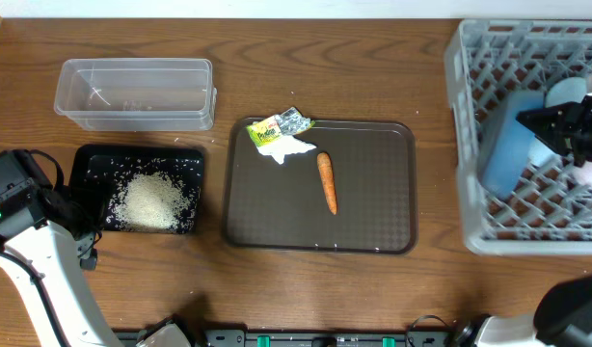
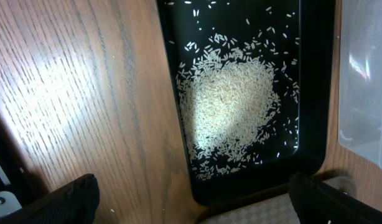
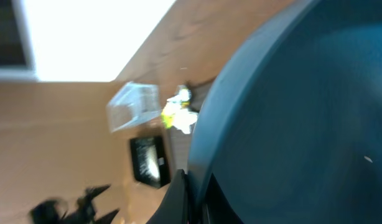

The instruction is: Sort waste into correct bins and load items into the dishwasher rack

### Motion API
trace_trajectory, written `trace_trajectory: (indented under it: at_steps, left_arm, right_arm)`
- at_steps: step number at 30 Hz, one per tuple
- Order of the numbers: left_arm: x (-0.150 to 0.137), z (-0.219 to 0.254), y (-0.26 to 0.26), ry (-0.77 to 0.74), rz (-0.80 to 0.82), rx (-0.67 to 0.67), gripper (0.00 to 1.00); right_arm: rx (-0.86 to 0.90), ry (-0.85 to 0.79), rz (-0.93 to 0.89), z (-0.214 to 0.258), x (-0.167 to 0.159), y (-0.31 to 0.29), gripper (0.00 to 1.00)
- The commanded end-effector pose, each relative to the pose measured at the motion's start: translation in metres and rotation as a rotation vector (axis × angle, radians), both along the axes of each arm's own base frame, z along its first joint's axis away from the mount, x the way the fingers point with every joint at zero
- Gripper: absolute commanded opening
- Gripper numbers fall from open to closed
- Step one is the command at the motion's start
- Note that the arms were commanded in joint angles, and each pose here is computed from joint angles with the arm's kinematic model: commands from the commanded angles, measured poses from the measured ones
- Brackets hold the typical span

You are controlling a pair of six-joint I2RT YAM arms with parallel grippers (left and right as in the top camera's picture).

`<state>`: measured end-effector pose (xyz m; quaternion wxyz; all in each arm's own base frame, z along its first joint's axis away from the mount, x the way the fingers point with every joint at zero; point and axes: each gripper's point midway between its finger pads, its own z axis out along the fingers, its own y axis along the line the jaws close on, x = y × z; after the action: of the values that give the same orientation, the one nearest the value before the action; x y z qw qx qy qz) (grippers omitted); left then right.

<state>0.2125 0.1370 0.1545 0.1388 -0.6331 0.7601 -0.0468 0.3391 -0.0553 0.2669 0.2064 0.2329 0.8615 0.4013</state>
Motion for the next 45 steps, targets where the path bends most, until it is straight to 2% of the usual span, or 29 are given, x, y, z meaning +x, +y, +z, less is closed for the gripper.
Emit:
trace_trajectory:
  at_steps: [1, 6, 11, 15, 23, 26, 28, 29, 31, 36, 39, 40, 43, 45]
  left_arm:
    - [0.000, 0.007, 0.004, -0.014, 0.017, 0.017, 1.00]
    - [0.000, 0.007, 0.004, -0.014, 0.017, 0.017, 1.00]
    - [0.000, 0.007, 0.004, -0.014, 0.017, 0.017, 1.00]
    - [0.000, 0.007, 0.004, -0.014, 0.017, 0.017, 1.00]
    - [0.000, 0.007, 0.004, -0.014, 0.017, 0.017, 1.00]
    - [0.000, 0.007, 0.003, -0.014, 0.017, 0.016, 1.00]
    - [0.000, 0.007, 0.003, -0.014, 0.017, 0.017, 1.00]
    - [0.000, 0.007, 0.004, -0.014, 0.017, 0.017, 1.00]
    - [0.000, 0.007, 0.004, -0.014, 0.017, 0.017, 1.00]
    - [0.000, 0.007, 0.004, -0.014, 0.017, 0.017, 1.00]
    - [0.000, 0.007, 0.004, -0.014, 0.017, 0.017, 1.00]
    - [0.000, 0.007, 0.004, -0.014, 0.017, 0.017, 1.00]
    - [0.000, 0.007, 0.004, -0.014, 0.017, 0.017, 1.00]
    - [0.000, 0.007, 0.004, -0.014, 0.017, 0.017, 1.00]
  right_arm:
    - [-0.383, 0.330, -0.296, -0.041, -0.038, -0.075, 0.02]
    - [-0.417, 0.316, -0.315, -0.034, -0.042, -0.077, 0.14]
    - [-0.381, 0.297, -0.293, -0.032, -0.039, -0.068, 0.06]
    - [-0.269, 0.148, -0.192, -0.014, -0.021, -0.045, 0.07]
    - [-0.356, 0.190, -0.197, -0.023, -0.022, -0.050, 0.20]
    - [-0.424, 0.250, -0.193, -0.031, -0.027, -0.049, 0.29]
    - [-0.470, 0.314, -0.236, -0.039, -0.030, -0.051, 0.26]
    - [-0.487, 0.352, -0.268, -0.045, -0.031, -0.051, 0.18]
    - [-0.505, 0.369, -0.273, -0.049, -0.029, -0.046, 0.13]
    - [-0.511, 0.342, -0.315, -0.036, -0.033, -0.043, 0.17]
    - [-0.529, 0.286, -0.336, -0.017, -0.041, -0.041, 0.26]
    - [-0.534, 0.268, -0.341, -0.012, -0.044, -0.040, 0.32]
    - [-0.557, 0.252, -0.371, -0.001, -0.055, -0.040, 0.60]
    - [-0.588, 0.304, -0.453, -0.001, -0.069, -0.048, 0.99]
